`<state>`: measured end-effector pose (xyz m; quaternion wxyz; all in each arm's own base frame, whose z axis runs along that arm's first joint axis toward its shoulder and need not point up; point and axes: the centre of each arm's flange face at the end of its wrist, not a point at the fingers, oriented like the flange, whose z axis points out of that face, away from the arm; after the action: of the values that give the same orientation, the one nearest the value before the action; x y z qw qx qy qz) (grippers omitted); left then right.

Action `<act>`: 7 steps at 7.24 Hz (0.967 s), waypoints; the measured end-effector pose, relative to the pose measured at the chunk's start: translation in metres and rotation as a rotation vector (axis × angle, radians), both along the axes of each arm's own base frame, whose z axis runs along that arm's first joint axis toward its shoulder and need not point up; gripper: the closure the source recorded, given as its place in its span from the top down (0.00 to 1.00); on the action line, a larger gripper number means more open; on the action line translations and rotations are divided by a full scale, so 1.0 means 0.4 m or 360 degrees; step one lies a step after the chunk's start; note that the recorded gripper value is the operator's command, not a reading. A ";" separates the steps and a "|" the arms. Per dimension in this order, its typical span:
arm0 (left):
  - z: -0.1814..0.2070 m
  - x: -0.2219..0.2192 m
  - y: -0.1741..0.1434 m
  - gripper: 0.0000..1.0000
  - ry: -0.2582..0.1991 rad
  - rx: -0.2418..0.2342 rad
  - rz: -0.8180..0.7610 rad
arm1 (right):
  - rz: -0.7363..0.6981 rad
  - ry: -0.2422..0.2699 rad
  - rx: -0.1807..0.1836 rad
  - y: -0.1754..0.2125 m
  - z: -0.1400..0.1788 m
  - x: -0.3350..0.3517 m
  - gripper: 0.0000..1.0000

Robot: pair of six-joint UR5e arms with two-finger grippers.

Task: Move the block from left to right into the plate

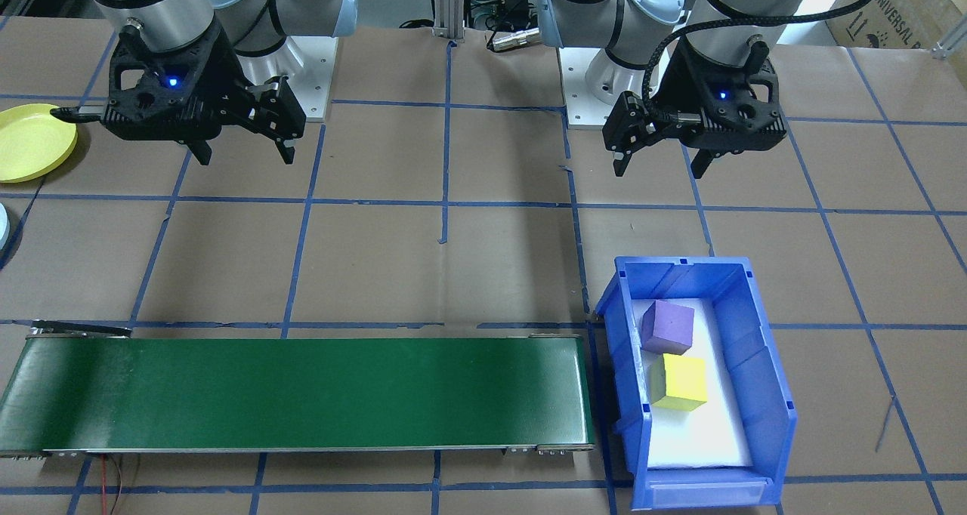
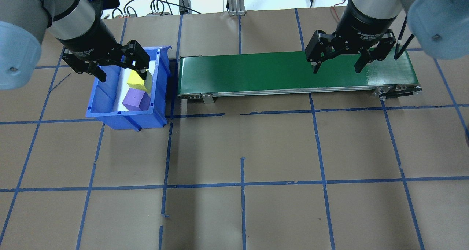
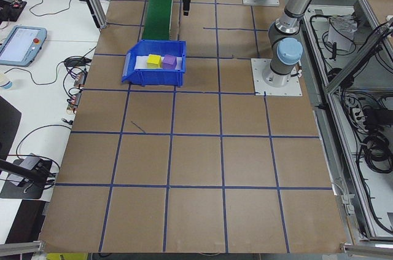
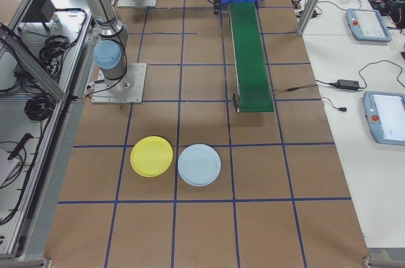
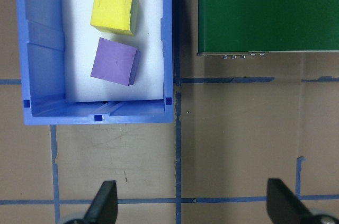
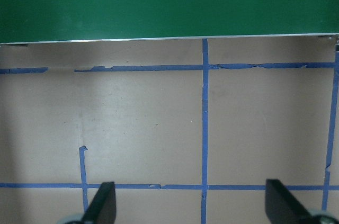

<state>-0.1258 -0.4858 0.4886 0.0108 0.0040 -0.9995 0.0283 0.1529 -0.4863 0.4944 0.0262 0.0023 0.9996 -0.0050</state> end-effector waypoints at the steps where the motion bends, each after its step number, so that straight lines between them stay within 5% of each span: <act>1: -0.001 0.000 0.000 1.00 0.0001 0.0000 -0.0001 | 0.0000 -0.0001 0.0000 0.000 0.000 0.000 1.00; 4: 0.000 0.008 -0.003 1.00 -0.0001 -0.0009 -0.0020 | 0.0000 -0.0004 -0.0002 0.000 0.000 0.001 1.00; 7: -0.038 0.140 -0.030 1.00 0.0001 0.0042 -0.0035 | 0.0000 -0.0005 0.0000 -0.001 -0.001 0.001 1.00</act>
<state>-0.0698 -0.4978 0.4735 0.0114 -0.0067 -0.9998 0.0149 0.1533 -0.4869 0.4940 0.0278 0.0023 0.9996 -0.0051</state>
